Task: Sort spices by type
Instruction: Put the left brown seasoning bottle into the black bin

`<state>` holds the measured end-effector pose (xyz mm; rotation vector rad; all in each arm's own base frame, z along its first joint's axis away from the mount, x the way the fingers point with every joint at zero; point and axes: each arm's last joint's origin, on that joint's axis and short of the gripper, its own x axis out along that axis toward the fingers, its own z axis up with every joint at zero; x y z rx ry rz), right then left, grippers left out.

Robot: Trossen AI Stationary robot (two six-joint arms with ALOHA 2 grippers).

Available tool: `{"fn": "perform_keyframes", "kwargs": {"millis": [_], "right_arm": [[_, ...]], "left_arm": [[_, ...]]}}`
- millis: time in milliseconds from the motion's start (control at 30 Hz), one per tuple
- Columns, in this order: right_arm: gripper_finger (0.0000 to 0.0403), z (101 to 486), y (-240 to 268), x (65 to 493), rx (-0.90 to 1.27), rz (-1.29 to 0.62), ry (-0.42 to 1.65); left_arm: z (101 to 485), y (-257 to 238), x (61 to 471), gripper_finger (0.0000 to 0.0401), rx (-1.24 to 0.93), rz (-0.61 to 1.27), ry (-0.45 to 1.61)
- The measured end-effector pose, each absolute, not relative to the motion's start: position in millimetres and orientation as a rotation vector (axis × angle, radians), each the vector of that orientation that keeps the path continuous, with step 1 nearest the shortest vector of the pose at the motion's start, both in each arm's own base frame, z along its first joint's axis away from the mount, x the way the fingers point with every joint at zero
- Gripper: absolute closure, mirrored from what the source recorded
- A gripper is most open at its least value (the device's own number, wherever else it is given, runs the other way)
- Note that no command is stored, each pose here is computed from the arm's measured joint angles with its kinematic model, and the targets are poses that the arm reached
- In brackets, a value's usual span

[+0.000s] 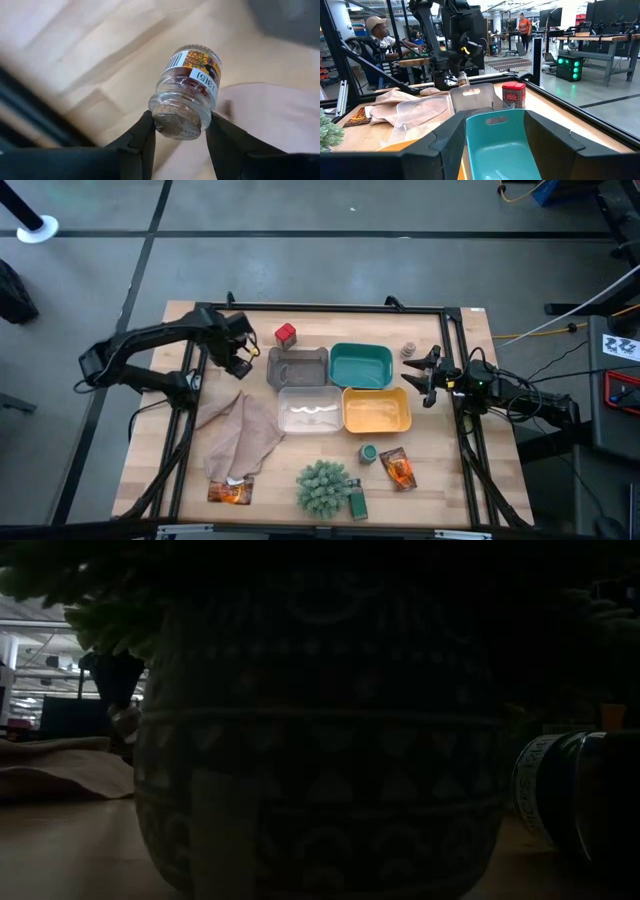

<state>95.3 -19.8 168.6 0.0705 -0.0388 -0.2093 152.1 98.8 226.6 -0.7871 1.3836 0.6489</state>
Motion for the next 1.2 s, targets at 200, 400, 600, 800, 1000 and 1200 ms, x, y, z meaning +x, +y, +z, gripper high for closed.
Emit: {"fn": "perform_keyframes", "kwargs": {"millis": [200, 400, 600, 800, 1000, 1200], "right_arm": [[0.0203, 168.6, -19.8, 95.3, 0.070, -0.209, -0.039], [0.0203, 168.6, -19.8, 95.3, 0.070, -0.209, -0.040], [0.0203, 168.6, -19.8, 95.3, 0.070, -0.210, -0.040], [0.0203, 168.7, -19.8, 95.3, 0.070, -0.209, -0.040], [0.0203, 168.7, -19.8, 95.2, 0.070, -0.210, -0.040], [0.0203, 168.7, -19.9, 95.2, 0.070, -0.210, -0.040]], "left_arm": [[240.1, 94.2, 150.7, 0.0273, -0.845, 0.553, 1.294], [255.6, 98.9, 160.2, 0.0273, -0.875, 0.538, 1.120], [258.4, 103.7, 180.2, 0.0273, -0.821, 0.489, 0.975], [257.3, 100.9, 208.6, 0.0274, -0.694, 0.378, 0.876], [250.8, 96.0, 234.3, 0.0274, -0.542, 0.267, 0.858], [251.9, 94.7, 256.4, 0.0274, -0.331, 0.217, 0.944]]}}
